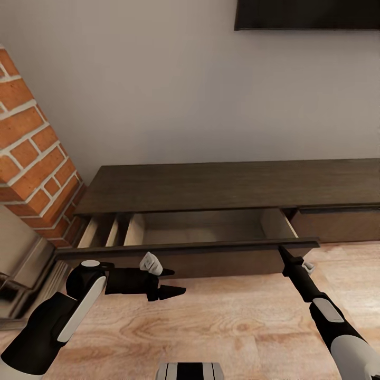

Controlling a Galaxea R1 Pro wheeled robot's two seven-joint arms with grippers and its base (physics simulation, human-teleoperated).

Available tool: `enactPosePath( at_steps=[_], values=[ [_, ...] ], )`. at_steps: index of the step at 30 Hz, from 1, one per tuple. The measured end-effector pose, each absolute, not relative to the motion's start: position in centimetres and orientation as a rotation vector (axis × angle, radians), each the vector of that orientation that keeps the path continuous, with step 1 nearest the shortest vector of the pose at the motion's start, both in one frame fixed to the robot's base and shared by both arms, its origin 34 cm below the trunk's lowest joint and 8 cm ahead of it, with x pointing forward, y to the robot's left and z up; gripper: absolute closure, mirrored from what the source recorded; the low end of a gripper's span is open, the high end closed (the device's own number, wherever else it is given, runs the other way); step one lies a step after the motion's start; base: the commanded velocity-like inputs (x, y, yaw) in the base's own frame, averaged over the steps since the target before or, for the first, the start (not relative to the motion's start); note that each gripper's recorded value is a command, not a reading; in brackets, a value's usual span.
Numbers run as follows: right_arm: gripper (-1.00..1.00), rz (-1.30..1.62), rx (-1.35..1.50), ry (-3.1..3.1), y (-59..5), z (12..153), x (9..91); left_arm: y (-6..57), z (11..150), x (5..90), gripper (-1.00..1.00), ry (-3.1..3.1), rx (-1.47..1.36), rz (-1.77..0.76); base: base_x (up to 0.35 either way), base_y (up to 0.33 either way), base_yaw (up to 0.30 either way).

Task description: Place each of the two pumpkins and all three candles from the living room inside a cabinet in the living room (use any cabinet), then make sure every cabinet is closed, and position the cauldron so it is next to a table in the living room.

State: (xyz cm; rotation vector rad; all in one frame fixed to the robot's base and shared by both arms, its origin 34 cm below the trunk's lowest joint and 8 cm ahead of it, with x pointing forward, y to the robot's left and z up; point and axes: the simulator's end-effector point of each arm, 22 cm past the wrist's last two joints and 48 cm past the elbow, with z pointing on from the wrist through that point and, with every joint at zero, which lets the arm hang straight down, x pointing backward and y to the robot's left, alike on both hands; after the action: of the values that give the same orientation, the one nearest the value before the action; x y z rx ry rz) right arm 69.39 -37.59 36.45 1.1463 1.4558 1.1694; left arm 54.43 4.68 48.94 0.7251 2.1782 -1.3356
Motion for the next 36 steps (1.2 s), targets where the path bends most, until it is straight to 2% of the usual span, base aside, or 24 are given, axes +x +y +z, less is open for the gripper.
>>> enactPosePath(
  at_steps=[36],
  values=[
    [1.0,1.169,1.149,1.453,-37.64,36.43,69.39,4.6,49.11,54.62,-1.0,2.159,0.729,-1.33,-0.073,0.0,0.0]
  ],
)
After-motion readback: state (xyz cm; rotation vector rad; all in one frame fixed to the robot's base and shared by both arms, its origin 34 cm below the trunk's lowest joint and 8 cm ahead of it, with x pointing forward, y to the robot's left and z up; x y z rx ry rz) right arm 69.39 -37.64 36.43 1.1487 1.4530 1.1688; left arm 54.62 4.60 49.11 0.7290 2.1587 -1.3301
